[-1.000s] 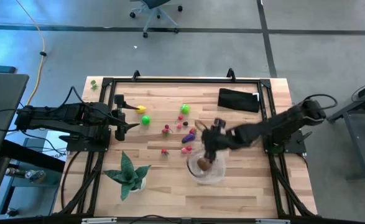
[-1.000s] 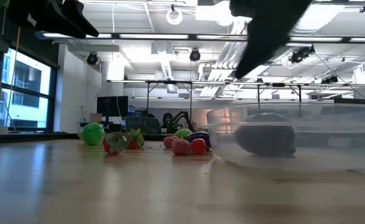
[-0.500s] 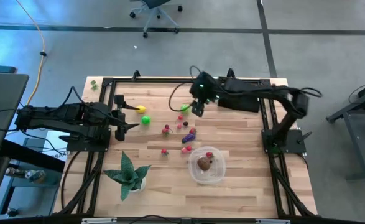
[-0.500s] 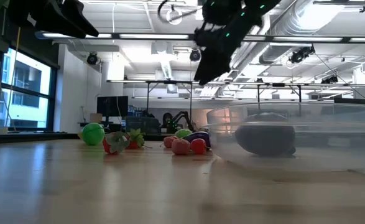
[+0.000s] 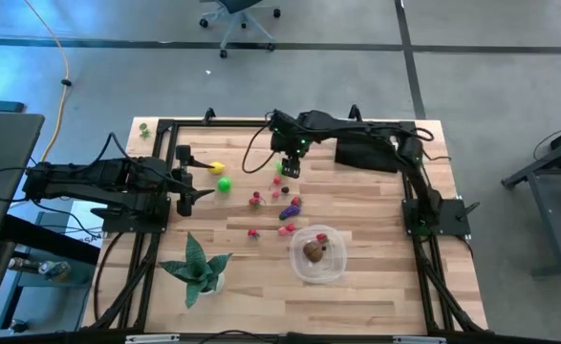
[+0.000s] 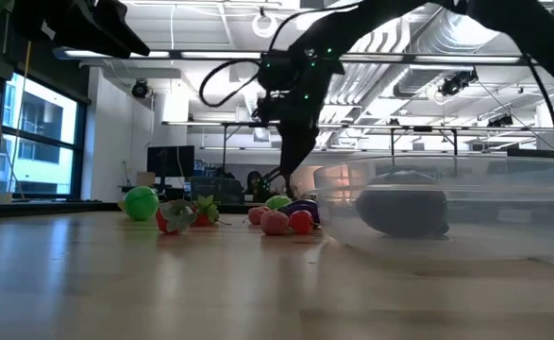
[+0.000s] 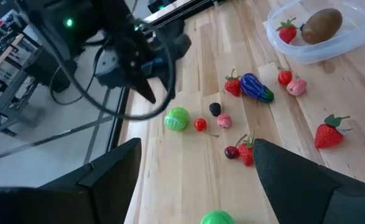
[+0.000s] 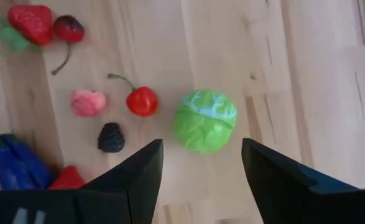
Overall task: Pick and placing Produce into tupperware
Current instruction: Put the cabbage into the transparent bin
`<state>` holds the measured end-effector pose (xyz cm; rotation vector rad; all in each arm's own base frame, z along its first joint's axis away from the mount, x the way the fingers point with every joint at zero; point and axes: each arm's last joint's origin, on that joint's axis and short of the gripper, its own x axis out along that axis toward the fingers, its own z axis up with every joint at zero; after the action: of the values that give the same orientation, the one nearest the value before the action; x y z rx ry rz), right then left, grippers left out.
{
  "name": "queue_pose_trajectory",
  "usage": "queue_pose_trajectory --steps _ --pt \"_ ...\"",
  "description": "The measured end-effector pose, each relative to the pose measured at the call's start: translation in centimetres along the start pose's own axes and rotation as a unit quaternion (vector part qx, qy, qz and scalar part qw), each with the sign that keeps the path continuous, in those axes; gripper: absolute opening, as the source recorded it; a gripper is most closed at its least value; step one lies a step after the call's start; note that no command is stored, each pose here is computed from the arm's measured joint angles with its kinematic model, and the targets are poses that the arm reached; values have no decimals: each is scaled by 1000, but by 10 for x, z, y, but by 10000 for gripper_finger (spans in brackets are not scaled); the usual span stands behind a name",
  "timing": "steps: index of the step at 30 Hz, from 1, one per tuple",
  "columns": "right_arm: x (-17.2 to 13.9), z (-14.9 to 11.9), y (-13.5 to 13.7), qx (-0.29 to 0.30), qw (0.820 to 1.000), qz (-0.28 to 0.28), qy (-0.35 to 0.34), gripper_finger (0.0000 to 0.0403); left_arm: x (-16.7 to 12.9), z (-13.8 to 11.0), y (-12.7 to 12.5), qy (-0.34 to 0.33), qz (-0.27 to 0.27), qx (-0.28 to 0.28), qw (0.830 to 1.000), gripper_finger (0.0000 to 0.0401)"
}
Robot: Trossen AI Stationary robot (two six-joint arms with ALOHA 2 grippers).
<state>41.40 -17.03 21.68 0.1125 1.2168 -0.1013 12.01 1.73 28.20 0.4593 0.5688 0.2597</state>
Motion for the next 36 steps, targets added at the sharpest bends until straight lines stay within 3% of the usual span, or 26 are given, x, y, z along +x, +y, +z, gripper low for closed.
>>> queue_pose_trajectory --steps 5,16,36 --pt "13 1 -2 -4 1000 5 7 224 0 0 0 0 0 0 1000 299" --pt "16 4 -5 -10 1000 -25 -3 303 0 0 0 0 0 0 1000 299" --pt "58 -2 -11 10 999 -13 28 307 0 0 0 0 0 0 1000 299"
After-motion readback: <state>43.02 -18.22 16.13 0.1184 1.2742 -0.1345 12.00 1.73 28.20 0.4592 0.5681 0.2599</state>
